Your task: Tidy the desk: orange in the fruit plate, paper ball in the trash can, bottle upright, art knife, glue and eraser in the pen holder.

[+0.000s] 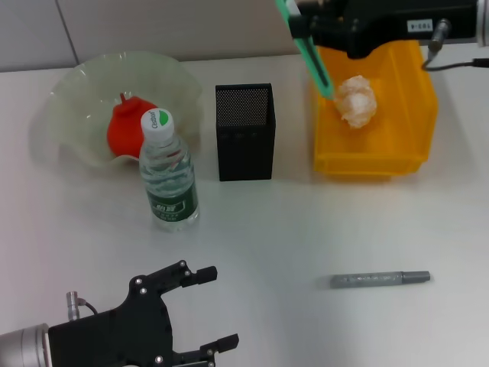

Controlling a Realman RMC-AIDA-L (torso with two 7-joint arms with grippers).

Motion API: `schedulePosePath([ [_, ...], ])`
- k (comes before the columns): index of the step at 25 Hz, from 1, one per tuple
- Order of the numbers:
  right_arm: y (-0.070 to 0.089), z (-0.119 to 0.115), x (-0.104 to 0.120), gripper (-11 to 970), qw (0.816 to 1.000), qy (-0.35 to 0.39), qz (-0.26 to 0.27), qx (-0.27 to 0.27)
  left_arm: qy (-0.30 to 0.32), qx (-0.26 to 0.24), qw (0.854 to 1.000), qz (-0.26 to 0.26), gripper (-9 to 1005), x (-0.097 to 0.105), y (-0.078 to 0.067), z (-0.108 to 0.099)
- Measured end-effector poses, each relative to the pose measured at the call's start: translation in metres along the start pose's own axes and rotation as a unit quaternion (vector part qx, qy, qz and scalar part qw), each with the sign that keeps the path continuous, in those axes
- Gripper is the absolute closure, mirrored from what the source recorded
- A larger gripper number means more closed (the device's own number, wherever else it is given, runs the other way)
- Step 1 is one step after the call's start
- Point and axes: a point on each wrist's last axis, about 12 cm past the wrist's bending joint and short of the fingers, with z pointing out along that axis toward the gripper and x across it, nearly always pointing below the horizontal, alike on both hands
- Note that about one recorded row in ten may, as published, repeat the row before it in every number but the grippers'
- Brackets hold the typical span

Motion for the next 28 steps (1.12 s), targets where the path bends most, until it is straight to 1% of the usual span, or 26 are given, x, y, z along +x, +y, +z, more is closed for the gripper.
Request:
schedulePosePath([
  [4, -0.009, 0.008, 0.02, 789, 0.997, -0.069, -0.011, -0.013, 0.0, 0.0, 1.0, 0.0, 191, 0.0, 0.0, 0.0],
  [6, -0.013, 0.013, 0.034, 788, 0.994, -0.107, -0.008, -0.018, 0.0, -0.001, 1.0, -0.001, 191, 0.0, -0.001, 0.0],
  [8, -0.015, 0.018, 0.045, 788, 0.989, -0.143, -0.014, -0.018, 0.0, -0.001, 1.0, 0.001, 191, 0.001, -0.001, -0.001],
  [11, -0.015, 0.028, 0.061, 787, 0.984, -0.175, -0.023, -0.013, 0.001, -0.001, 1.0, 0.003, 191, 0.001, -0.002, -0.001],
  [17, -0.011, 0.055, 0.085, 786, 0.981, -0.187, -0.053, 0.0, 0.0, 0.009, 1.0, 0.002, 192, 0.001, -0.005, 0.0],
  [20, -0.011, 0.066, 0.093, 786, 0.983, -0.174, -0.054, 0.014, 0.001, 0.01, 1.0, 0.001, 192, 0.002, -0.006, 0.0],
  [21, -0.013, 0.073, 0.097, 785, 0.984, -0.167, -0.05, 0.026, 0.002, 0.012, 1.0, 0.001, 192, 0.002, -0.007, -0.001],
  [28, -0.012, 0.085, 0.102, 784, 0.985, -0.161, -0.049, 0.04, 0.004, 0.018, 1.0, -0.001, 192, 0.003, -0.009, 0.0],
])
